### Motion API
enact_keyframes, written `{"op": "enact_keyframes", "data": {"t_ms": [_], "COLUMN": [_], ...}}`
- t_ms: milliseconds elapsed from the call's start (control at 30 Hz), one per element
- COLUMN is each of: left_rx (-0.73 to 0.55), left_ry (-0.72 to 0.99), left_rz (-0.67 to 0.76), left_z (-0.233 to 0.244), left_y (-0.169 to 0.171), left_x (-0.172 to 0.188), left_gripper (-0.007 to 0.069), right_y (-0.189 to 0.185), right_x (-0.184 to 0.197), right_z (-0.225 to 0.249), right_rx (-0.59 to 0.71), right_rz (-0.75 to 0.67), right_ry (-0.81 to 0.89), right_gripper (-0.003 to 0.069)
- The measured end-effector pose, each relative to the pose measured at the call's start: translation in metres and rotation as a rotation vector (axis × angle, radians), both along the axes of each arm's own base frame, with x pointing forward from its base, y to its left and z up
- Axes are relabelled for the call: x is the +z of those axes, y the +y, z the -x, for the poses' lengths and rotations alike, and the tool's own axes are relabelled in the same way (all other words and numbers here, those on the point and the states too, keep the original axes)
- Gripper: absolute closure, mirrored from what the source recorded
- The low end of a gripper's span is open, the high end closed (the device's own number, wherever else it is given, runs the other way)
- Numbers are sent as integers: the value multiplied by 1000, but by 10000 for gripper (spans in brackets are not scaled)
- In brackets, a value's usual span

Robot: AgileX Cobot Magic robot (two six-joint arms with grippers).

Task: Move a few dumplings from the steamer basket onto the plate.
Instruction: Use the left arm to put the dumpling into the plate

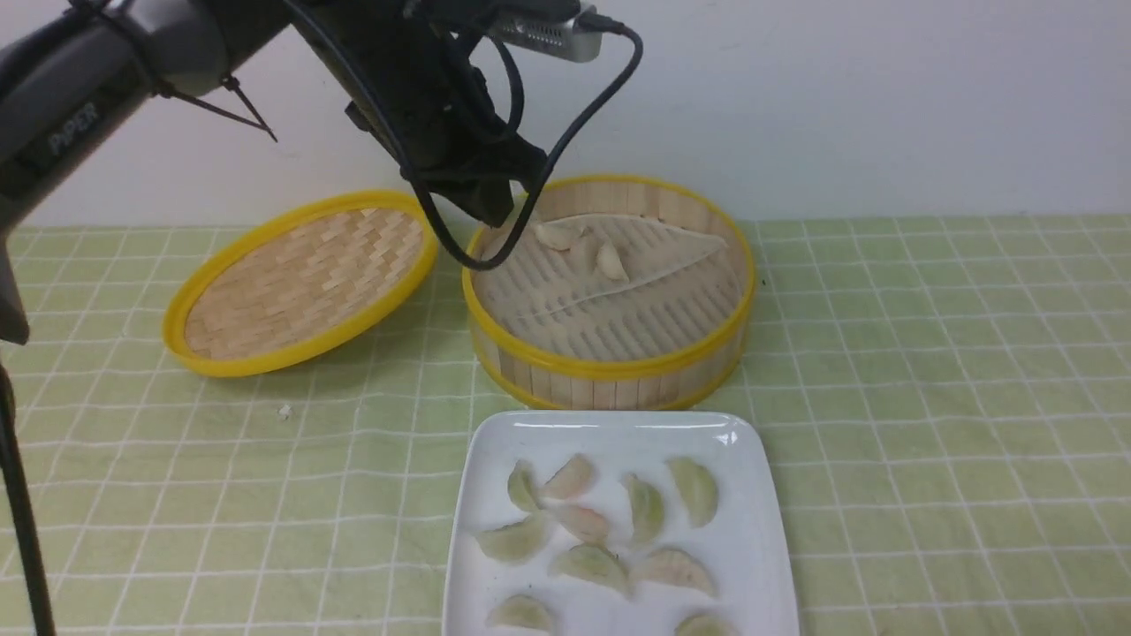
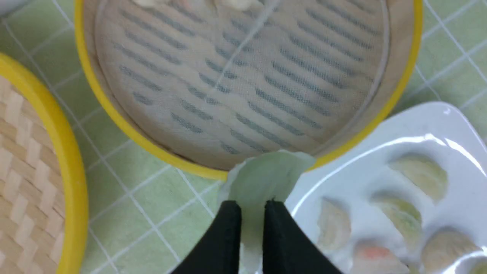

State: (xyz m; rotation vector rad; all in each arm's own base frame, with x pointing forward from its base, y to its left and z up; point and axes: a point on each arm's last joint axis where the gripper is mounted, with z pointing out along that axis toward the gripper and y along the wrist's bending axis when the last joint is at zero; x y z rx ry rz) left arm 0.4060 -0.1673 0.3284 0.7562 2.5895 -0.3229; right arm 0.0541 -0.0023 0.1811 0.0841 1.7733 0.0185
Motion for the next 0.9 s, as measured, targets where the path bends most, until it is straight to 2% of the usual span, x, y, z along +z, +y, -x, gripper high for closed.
{"op": "enact_keyframes", "data": {"t_ms": [167, 367, 500, 767, 900], "left_rx": [-1, -26, -133, -188, -191], "left_ry": [82, 289, 399, 266, 236], "left_rz": [23, 26, -32, 0, -12], "left_z": [9, 33, 60, 69, 69], "left_y": [-1, -10, -36, -77, -80], "left_x": [-14, -65, -101, -113, -113], "left_gripper": [580, 580, 580, 572, 501], "right_y": [0, 0, 0, 0, 0], "right_x": [0, 0, 0, 0, 0], "right_z": [0, 0, 0, 0, 0], "right_rx": [0, 0, 0, 0, 0], "right_rz": [0, 0, 0, 0, 0], "right_ry": [0, 0, 0, 0, 0], "right_gripper": [675, 675, 675, 675, 675]}}
